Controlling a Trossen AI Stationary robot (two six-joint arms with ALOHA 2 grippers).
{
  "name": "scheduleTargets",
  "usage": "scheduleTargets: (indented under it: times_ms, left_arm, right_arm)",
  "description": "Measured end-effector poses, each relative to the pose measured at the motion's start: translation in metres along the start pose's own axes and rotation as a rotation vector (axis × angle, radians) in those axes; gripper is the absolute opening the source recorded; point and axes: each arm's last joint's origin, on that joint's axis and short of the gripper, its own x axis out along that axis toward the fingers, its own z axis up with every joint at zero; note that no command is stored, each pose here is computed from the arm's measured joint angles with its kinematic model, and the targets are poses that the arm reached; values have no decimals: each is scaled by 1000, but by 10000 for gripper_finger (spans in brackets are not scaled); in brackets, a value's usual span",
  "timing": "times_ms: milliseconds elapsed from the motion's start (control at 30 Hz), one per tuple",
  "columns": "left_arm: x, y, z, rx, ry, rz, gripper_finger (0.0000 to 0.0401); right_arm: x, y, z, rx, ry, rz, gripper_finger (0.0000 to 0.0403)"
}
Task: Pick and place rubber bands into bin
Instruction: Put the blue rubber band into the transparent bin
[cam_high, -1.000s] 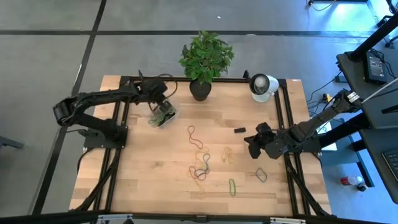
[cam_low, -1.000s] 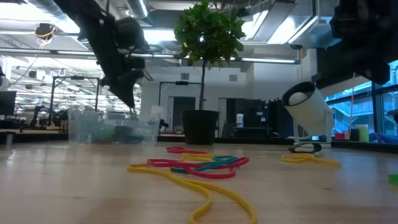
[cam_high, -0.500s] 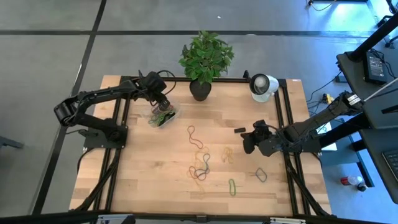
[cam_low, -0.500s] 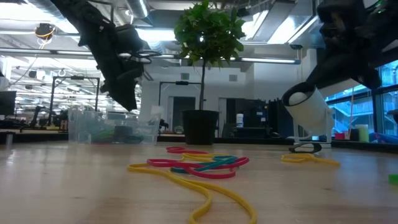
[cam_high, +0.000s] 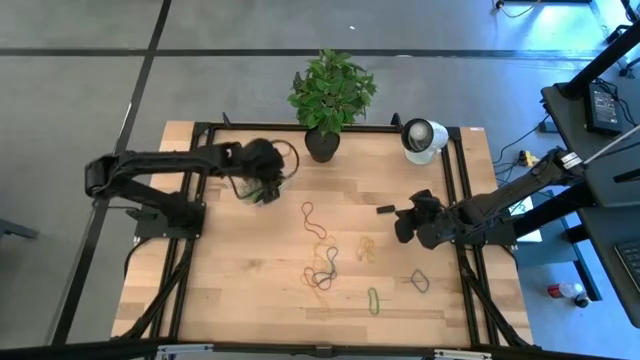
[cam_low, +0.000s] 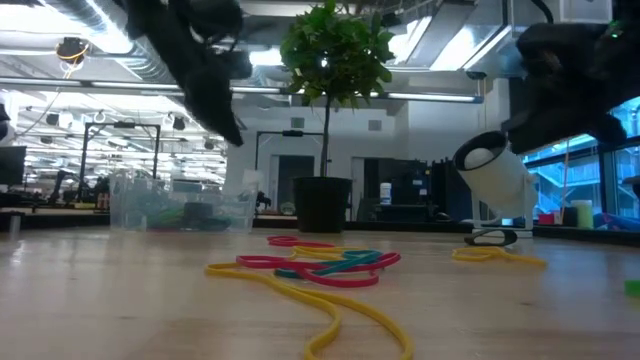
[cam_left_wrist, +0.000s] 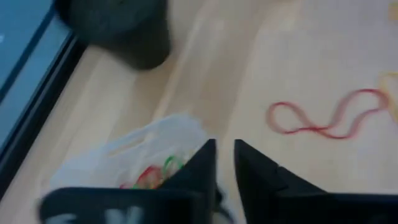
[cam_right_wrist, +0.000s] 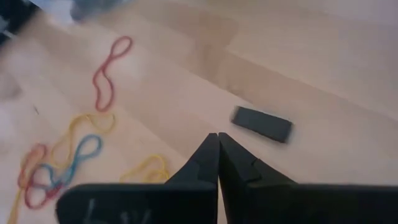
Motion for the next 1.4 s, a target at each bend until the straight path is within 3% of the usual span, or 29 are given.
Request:
scheduleTargets:
  times_ms: [100, 300, 467, 600, 833, 967, 1233, 1400]
  left_arm:
    - [-8, -19, 9, 26, -41, -7, 9]
    - [-19, -42, 19, -16, -105, 23, 2]
    - [-23, -60, 16, 34, -115, -25, 1]
    - [-26, -73, 14, 27, -118, -65, 3]
    - [-31, -90, 10, 33, -118, -118, 1]
    - [-33, -94, 8, 3, -115, -133, 3]
    - [-35, -101, 6, 13, -112, -151, 2]
    - [-30, -103, -4, 66, -116, -233, 2]
  right_arm:
    - [-7, -7, 2, -38, 40, 3, 2]
    - [-24, -17, 7, -159, 137, 96, 2]
    - [-29, -17, 1, -238, 408, 231, 1]
    - [-29, -14, -14, -422, 611, 283, 1]
    - [-18, -6, -40, -779, 682, 277, 4]
    - [-15, -4, -51, -922, 715, 272, 17]
    - [-7, 8, -67, -972, 728, 335, 55]
    - [1, 16, -84, -1014, 740, 367, 76]
